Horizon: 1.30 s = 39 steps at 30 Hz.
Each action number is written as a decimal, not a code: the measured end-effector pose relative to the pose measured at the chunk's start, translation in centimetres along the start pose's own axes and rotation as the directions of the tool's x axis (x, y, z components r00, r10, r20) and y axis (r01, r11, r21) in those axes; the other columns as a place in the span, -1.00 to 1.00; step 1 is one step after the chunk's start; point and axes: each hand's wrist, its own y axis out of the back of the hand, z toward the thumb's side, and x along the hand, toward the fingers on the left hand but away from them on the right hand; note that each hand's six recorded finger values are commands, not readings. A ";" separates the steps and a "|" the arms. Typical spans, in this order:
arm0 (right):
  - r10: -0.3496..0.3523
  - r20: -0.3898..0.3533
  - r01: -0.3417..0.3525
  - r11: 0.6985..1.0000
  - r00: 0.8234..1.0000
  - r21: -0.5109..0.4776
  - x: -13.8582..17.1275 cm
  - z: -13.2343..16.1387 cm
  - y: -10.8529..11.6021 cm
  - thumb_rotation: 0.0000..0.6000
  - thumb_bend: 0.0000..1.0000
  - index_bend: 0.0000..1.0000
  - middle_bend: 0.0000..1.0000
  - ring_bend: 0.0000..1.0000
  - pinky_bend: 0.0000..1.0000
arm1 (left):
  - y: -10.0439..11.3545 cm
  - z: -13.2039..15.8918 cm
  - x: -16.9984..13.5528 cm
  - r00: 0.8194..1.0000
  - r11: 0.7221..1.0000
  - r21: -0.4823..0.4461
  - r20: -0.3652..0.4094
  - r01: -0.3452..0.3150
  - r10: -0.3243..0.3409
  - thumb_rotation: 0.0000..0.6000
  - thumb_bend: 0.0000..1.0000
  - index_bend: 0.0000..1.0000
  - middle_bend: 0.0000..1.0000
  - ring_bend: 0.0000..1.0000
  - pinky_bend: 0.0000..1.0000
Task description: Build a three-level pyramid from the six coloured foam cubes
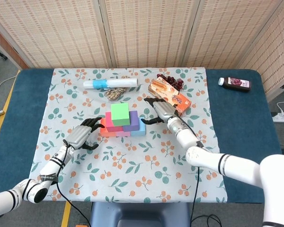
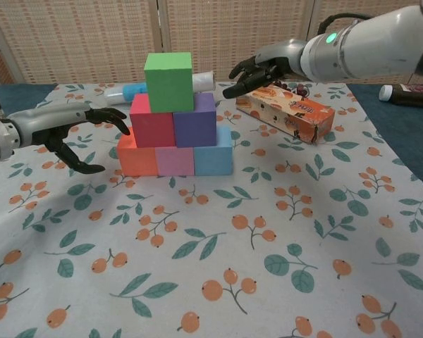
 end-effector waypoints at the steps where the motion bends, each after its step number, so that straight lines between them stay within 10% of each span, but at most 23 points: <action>1: 0.021 0.003 -0.021 1.000 1.000 0.001 0.3 -0.1 -0.1 -0.09 -1.00 -0.79 -0.97 -1.00 -1.00 | 0.0 0.0 0.0 1.000 1.000 0.001 0.001 0.000 0.000 1.00 -0.41 -0.57 -1.00 -1.00 -1.00; 12: 0.142 0.024 -0.142 0.990 0.990 0.018 1.6 -0.1 -1.4 -0.16 -1.00 -0.68 -1.00 -1.00 -1.00 | -0.3 0.4 0.0 1.000 1.000 0.005 0.003 0.005 -0.005 1.00 -0.41 -0.57 -1.00 -1.00 -1.00; 39: 0.119 -0.044 -0.119 0.993 0.992 -0.010 0.2 1.7 -3.0 -0.16 -1.00 -0.76 -1.00 -1.00 -1.00 | 0.7 -0.3 0.6 1.000 0.999 0.032 -0.019 -0.018 0.018 1.00 -0.41 -0.56 -1.00 -1.00 -1.00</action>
